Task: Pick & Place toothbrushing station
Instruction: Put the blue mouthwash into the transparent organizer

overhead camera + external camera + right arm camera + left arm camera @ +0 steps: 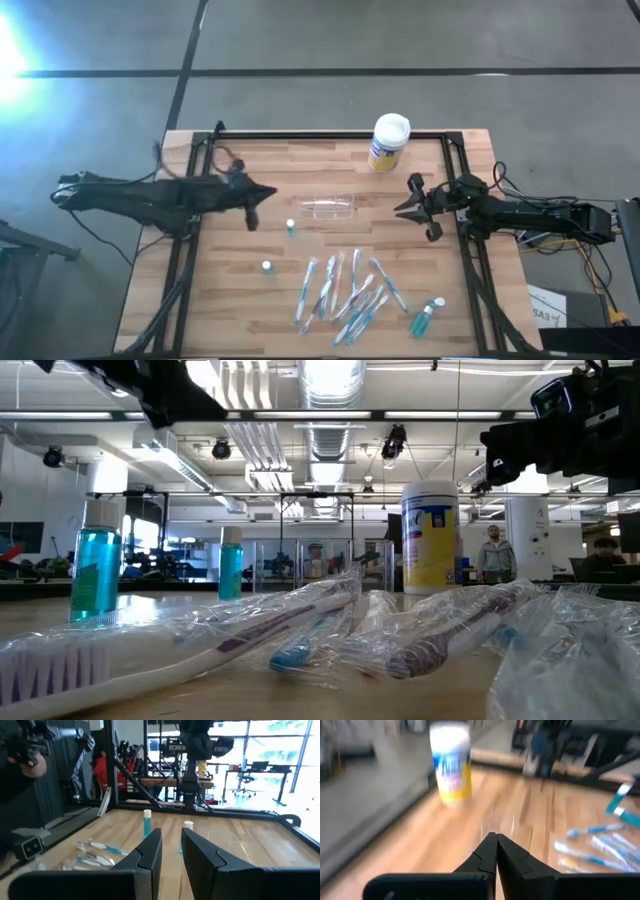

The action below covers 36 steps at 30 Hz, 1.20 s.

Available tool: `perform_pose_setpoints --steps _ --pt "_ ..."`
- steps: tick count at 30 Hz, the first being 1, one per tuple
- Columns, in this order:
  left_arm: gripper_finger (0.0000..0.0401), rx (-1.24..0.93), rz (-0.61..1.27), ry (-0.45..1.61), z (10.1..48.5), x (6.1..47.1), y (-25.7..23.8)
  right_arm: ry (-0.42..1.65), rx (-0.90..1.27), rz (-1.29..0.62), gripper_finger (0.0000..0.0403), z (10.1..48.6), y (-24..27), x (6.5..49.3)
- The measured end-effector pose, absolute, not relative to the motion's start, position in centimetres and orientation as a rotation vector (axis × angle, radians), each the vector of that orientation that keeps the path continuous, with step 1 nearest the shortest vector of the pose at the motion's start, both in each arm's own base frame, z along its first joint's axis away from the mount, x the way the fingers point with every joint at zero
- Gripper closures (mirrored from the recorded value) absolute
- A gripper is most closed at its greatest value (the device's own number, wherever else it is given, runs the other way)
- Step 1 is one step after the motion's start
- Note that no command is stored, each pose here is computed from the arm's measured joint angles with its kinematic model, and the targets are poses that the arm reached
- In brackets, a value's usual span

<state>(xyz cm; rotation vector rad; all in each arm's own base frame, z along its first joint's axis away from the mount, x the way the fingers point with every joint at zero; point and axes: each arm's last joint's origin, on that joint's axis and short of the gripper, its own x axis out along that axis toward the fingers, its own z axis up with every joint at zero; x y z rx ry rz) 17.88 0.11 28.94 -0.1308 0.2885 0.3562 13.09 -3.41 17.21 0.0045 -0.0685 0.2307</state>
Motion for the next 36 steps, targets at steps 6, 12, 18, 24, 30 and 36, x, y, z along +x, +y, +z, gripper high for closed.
perform_pose_setpoints --steps 6,12,18,24,30,36 --pt "0.0348 -0.216 0.438 0.499 29.7 20.0 0.1 -0.071 -0.04 0.228 0.0335 17.2 -3.4 13.1" --pt "0.0293 -0.196 0.51 0.689 30.5 21.9 0.0 -0.074 -0.075 0.225 0.0335 17.2 -3.4 13.1" --pt "0.028 -0.223 0.544 0.779 30.5 24.5 -0.2 -0.05 -0.094 0.223 0.0335 16.9 -3.4 13.1" --pt "0.0279 -0.247 0.567 0.929 28.9 27.0 -0.6 -0.015 -0.092 0.224 0.0335 16.5 -3.5 13.1" --pt "0.0279 -0.207 0.61 1.092 27.9 28.7 -0.9 -0.002 -0.084 0.224 0.0335 16.4 -3.5 13.1" --pt "0.0279 -0.196 0.532 1.174 27.4 30.3 -1.4 0.004 -0.075 0.223 0.0335 16.3 -3.5 13.1"
